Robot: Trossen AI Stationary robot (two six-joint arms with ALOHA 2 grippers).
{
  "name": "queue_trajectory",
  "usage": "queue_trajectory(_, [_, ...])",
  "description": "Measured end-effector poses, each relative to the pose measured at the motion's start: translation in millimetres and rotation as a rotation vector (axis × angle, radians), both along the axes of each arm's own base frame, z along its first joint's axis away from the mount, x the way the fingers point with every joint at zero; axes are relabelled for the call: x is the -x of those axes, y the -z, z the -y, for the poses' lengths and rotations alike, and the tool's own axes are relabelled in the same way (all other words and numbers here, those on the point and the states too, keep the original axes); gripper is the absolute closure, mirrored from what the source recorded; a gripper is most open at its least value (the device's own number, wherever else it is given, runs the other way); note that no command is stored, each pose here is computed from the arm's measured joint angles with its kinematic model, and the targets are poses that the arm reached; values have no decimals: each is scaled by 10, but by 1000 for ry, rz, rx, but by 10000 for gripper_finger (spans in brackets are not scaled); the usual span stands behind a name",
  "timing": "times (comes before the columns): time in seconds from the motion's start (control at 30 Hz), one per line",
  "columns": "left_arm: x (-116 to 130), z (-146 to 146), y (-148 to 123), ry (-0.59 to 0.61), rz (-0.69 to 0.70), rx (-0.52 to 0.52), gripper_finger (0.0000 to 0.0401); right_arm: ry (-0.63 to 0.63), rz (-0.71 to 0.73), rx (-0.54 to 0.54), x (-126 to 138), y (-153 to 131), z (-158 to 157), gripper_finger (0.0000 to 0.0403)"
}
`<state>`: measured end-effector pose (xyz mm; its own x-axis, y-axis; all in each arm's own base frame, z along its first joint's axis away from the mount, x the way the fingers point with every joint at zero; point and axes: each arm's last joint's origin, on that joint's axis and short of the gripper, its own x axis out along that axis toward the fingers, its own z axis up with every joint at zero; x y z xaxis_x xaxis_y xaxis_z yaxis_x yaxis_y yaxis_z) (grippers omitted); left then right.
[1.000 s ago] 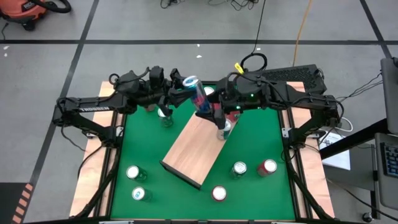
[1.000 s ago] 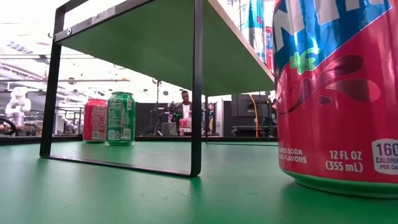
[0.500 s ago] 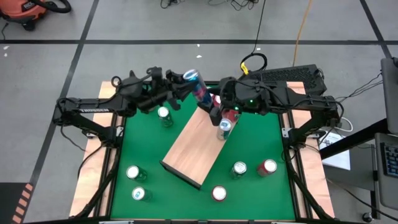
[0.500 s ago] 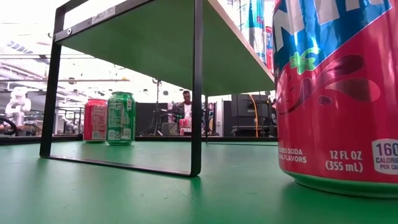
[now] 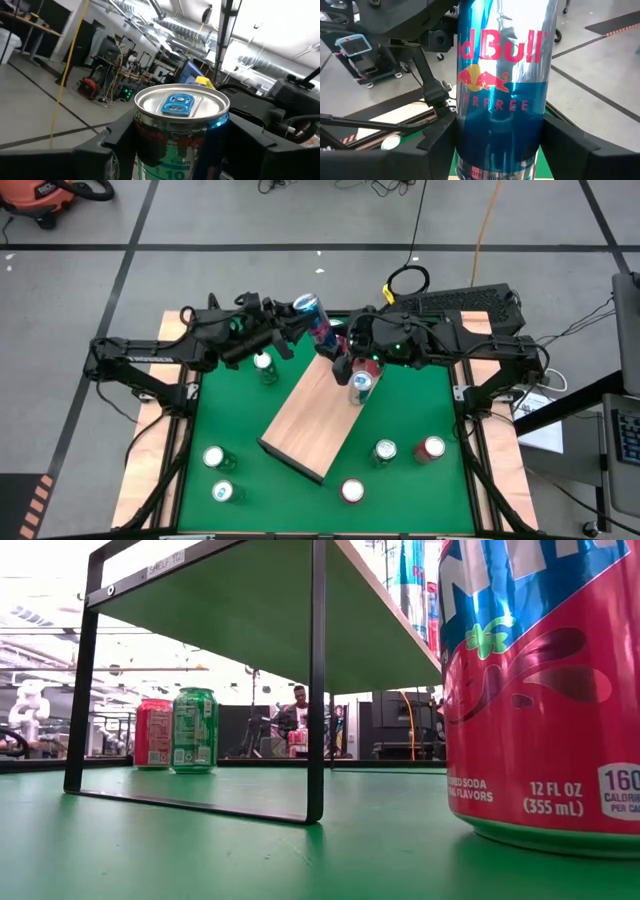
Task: Sort soda cans
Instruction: Put the blue soda can on the shelf and align it with the other blue soda can
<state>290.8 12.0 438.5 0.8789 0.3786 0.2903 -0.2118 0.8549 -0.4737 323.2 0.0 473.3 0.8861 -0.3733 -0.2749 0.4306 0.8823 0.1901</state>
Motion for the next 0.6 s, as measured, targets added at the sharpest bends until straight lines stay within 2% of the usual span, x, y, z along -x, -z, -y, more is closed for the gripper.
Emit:
queue_trajectory(0.2, [7,6,9,-75,-2,38,173,42,-11,17,2,11,16,74])
queue_trajectory(0.3, [8,9,10,-84,-2,42,173,48,-26,21,-28,41,36,46])
queue_trajectory(0.4, [7,10,12,-82,-2,44,173,52,-44,23,-91,94,51,42])
queue_trajectory(0.6, [8,10,6,-80,7,48,173,47,-81,26,-203,198,66,58])
